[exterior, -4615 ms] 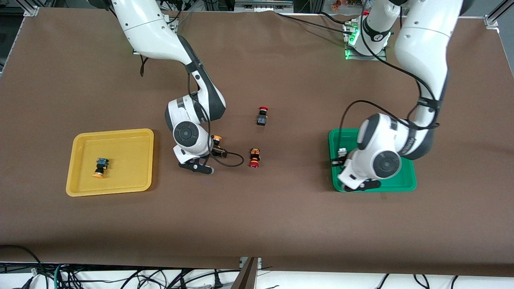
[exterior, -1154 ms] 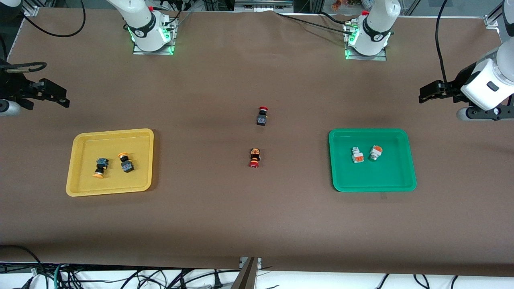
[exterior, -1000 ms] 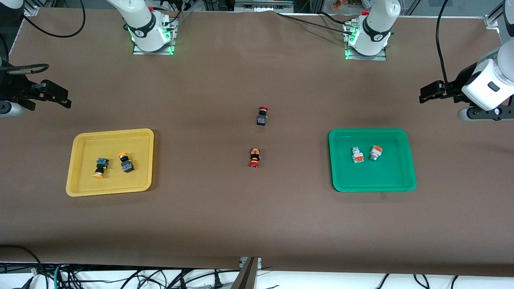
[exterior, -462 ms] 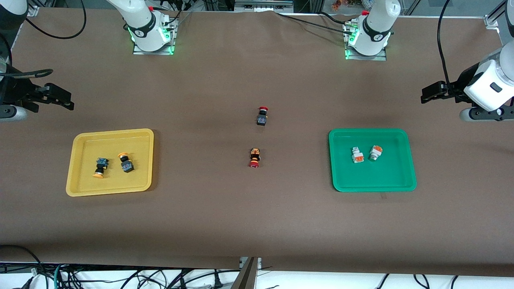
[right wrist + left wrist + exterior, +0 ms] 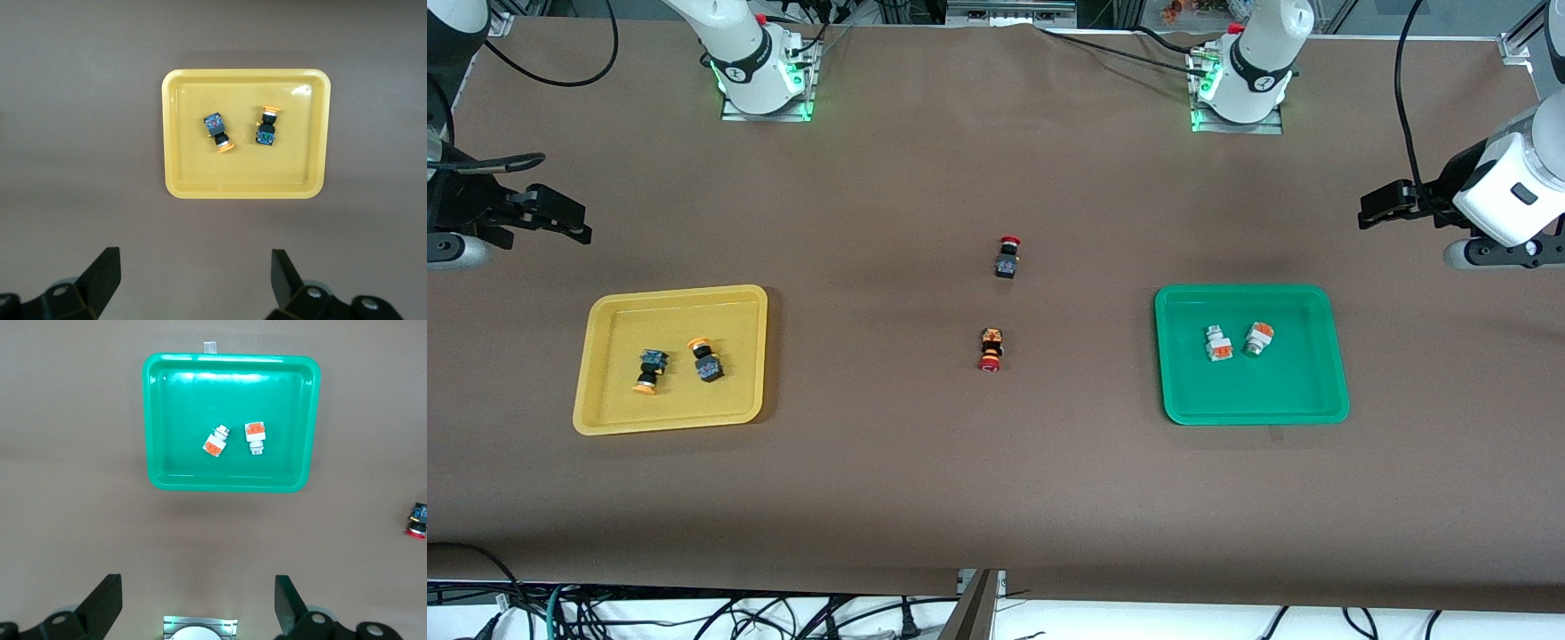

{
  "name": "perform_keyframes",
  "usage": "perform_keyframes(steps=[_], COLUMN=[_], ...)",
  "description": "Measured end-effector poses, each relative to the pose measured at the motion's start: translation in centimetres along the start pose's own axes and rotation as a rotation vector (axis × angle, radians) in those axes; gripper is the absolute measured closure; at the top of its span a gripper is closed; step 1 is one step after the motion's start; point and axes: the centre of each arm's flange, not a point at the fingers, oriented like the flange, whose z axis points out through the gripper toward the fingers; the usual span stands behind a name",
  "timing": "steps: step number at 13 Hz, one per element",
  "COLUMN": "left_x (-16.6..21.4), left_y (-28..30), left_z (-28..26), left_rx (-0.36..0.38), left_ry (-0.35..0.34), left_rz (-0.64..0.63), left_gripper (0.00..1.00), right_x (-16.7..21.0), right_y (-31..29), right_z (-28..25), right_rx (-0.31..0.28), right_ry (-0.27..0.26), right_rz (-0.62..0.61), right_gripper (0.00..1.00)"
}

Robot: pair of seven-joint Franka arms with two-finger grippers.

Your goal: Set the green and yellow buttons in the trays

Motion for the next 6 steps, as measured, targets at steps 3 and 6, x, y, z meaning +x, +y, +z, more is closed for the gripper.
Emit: perform_keyframes(steps=[3,6], left_x=[0.01,0.01], left_y=[-0.01,-0.04], left_z=[0.12,0.17], left_rx=[0.0,0.0], left_ry=[-0.003,-0.004], left_rz=[0.0,-0.001], left_gripper=[0.0,0.0], right_x=[0.0,0.0], right_y=[0.0,0.0], right_z=[0.0,0.0], right_rx=[0.0,0.0], right_ry=[0.0,0.0], right_rz=[0.0,0.0], right_gripper=[0.0,0.0])
